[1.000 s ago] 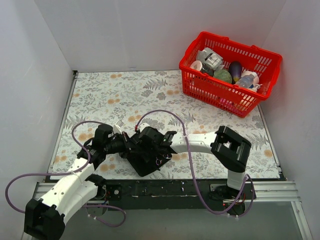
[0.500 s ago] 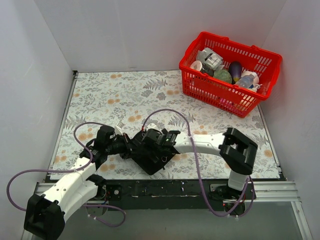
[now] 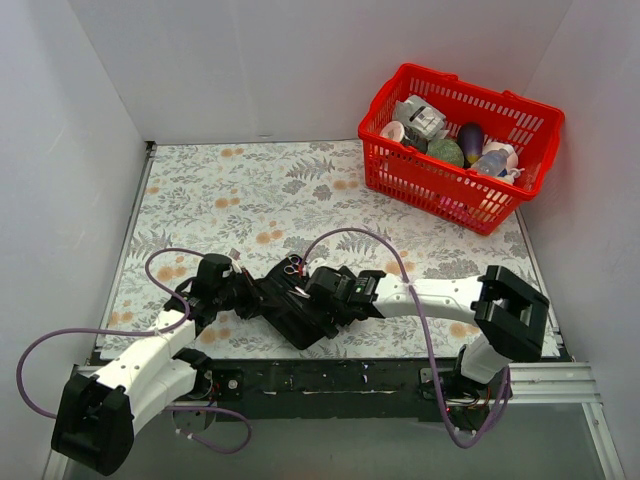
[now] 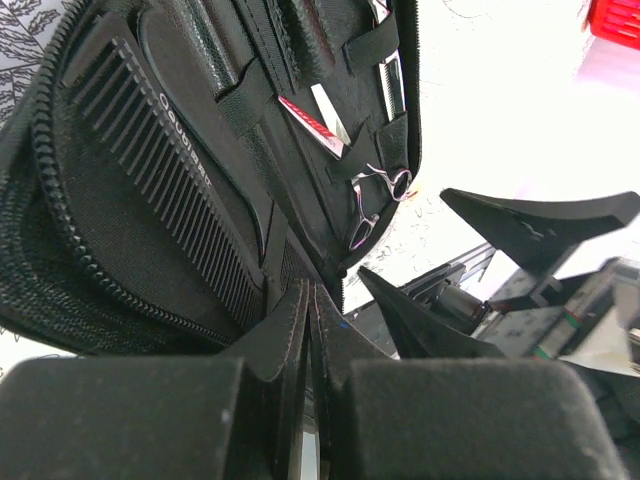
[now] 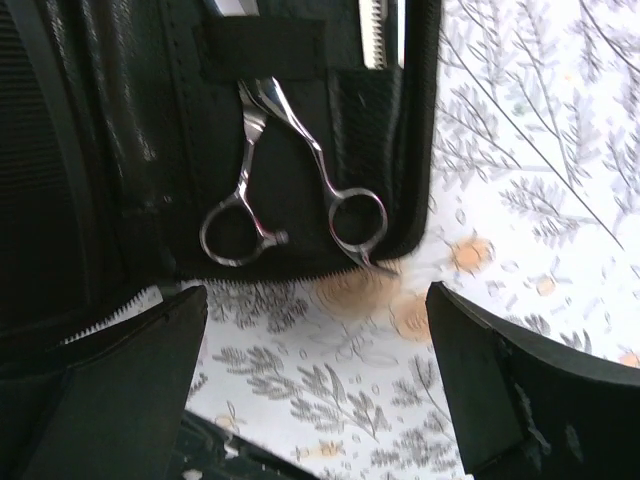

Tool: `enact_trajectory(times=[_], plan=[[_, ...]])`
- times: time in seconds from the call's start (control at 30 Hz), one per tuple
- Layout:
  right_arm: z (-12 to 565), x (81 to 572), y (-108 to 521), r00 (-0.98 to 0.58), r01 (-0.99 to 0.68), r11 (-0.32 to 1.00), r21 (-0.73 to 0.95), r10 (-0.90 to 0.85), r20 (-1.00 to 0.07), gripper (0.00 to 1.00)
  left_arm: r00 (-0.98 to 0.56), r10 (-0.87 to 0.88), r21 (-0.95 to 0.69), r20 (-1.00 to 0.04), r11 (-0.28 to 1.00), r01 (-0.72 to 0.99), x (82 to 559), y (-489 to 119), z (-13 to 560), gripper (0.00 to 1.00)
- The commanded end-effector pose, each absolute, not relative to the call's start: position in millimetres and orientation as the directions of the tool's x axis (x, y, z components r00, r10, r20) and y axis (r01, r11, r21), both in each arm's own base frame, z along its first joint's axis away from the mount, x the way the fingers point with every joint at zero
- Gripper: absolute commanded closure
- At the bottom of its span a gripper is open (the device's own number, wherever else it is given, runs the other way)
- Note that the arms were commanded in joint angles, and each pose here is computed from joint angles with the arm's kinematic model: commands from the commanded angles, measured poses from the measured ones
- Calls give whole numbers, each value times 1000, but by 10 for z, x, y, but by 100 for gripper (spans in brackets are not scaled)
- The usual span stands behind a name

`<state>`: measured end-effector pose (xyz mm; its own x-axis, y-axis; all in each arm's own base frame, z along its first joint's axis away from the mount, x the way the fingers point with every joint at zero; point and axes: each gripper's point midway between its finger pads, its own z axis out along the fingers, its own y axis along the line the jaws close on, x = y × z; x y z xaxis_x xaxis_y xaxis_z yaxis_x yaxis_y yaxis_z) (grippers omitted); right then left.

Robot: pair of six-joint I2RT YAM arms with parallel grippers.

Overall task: Sort the hair-cutting tools
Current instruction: Open the hairdressing tool bag at the center of the board, then adjust the scissors in the hairdressing tool bag.

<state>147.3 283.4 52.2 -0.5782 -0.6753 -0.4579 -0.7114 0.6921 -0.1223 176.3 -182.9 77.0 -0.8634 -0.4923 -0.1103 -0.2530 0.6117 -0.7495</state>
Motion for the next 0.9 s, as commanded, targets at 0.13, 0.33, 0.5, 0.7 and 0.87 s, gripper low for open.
enact_trajectory(times=[0.13,0.33,0.5,0.7,0.87], plan=[[438,1692,3239,-500,-778,623,-77,-690,-523,2,-861,-490,-746,-133,622,-238,1769,-1806,748,100],[540,1802,3366,-465,-798,596,-92,-706,-534,2,-863,-487,-743,-130,625,-240,1770,-1809,727,100],[486,1834,3424,-470,-809,585,-62,-706,-529,2,-864,-488,-743,-127,624,-242,1777,-1815,719,100],[358,1768,3425,-499,-811,584,-10,-701,-510,7,-864,-486,-745,-129,622,-239,1783,-1818,733,100],[267,1635,3338,-531,-807,590,35,-697,-481,20,-865,-485,-743,-130,625,-239,1785,-1816,728,100]])
